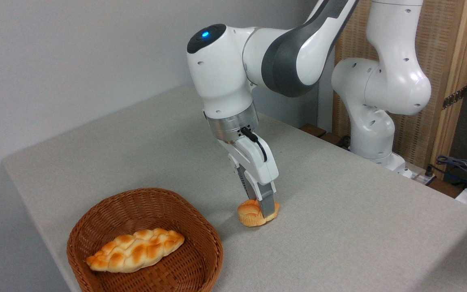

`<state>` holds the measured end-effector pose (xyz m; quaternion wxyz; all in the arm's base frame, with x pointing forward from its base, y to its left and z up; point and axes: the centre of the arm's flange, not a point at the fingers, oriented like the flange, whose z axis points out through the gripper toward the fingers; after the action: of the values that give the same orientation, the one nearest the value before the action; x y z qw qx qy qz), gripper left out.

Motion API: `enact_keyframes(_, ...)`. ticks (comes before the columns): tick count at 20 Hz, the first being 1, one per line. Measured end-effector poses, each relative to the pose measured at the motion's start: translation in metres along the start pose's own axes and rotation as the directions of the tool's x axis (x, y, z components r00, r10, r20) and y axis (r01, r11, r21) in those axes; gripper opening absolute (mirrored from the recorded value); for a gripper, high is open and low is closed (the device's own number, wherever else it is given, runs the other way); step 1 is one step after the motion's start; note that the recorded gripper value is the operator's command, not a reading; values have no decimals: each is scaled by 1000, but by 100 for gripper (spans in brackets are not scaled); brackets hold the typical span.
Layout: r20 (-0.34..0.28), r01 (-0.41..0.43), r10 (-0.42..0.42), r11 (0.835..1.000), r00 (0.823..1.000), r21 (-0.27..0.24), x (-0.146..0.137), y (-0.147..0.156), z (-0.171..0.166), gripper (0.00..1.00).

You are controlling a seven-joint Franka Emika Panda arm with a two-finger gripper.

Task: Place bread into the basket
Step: 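Lift the bun and carry it over the wicker basket, then lower the bun beside the braided loaf and open the gripper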

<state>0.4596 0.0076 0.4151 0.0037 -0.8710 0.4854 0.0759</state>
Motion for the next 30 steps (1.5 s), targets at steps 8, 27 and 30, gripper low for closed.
enact_keyframes(8, -3, 19, -19, 999, 1000, -29, -3, -5, -56, 29)
enact_keyframes(27, -259, 237, -216, 970, 941, 53, 118, -132, -130, 100)
enact_keyframes(30, -256, 226, -207, 973, 944, 48, 125, -130, -126, 100)
